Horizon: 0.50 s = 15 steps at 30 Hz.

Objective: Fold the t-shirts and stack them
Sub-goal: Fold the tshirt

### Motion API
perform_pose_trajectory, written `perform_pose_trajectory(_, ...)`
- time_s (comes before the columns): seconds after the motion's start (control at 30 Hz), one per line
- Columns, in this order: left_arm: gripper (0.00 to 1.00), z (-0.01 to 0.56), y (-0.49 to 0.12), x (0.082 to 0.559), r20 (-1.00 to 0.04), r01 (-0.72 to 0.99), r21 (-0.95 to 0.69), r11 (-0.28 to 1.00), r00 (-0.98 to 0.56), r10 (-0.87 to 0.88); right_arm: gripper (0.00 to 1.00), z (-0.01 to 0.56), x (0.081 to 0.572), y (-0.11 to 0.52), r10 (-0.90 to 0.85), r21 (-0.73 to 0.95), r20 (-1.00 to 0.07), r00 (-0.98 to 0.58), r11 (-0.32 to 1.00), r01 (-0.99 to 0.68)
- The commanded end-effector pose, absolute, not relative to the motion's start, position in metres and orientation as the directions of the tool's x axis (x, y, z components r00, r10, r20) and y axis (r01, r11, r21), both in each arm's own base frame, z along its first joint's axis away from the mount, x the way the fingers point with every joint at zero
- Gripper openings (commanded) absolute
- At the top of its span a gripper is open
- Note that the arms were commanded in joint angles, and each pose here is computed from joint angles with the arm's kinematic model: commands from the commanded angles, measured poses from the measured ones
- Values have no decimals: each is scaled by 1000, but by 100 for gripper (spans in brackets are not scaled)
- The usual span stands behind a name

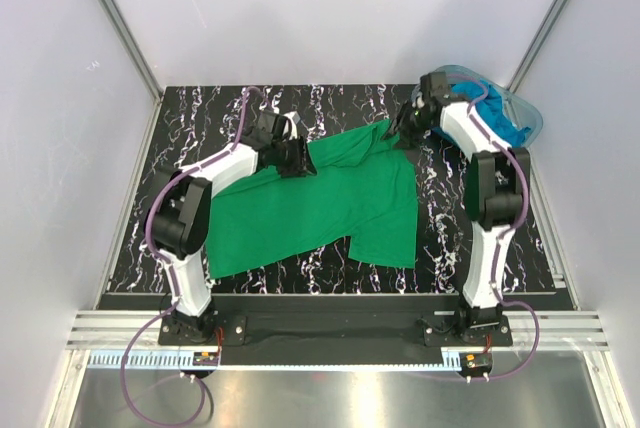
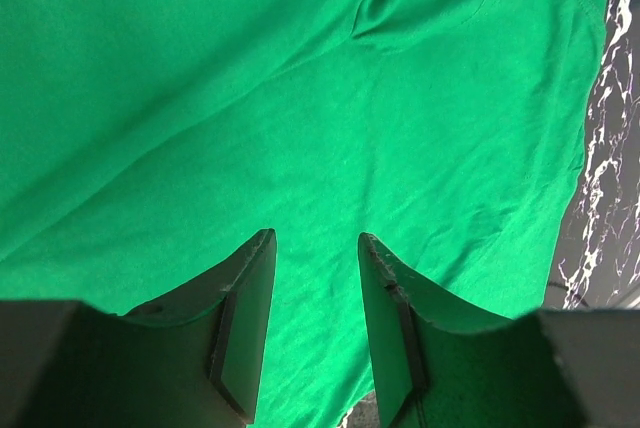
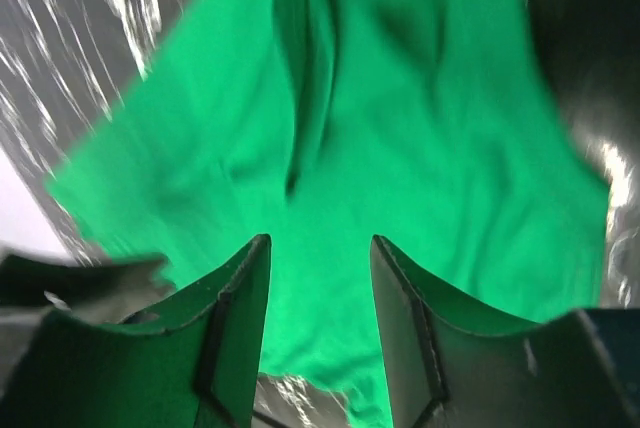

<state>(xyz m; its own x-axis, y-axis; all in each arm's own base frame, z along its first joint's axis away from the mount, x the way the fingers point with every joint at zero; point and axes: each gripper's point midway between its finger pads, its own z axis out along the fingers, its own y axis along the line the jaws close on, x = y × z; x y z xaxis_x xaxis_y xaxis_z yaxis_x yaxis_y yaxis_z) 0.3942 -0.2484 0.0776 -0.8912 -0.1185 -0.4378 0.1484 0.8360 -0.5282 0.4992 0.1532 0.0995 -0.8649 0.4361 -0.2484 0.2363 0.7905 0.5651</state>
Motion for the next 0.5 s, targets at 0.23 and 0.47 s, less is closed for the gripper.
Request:
perform_pose_trajectory(0.23,43,105,-250,389,-490,195,-544,816,-864,-120,13,87,450,221,228,559,-356,-906,829,-11)
perform_pose_trajectory(0.47,43,111,-251,391,-484,177,-562,808,-862,-148,13,57,454,233,199,514,-359,-912,858,-15)
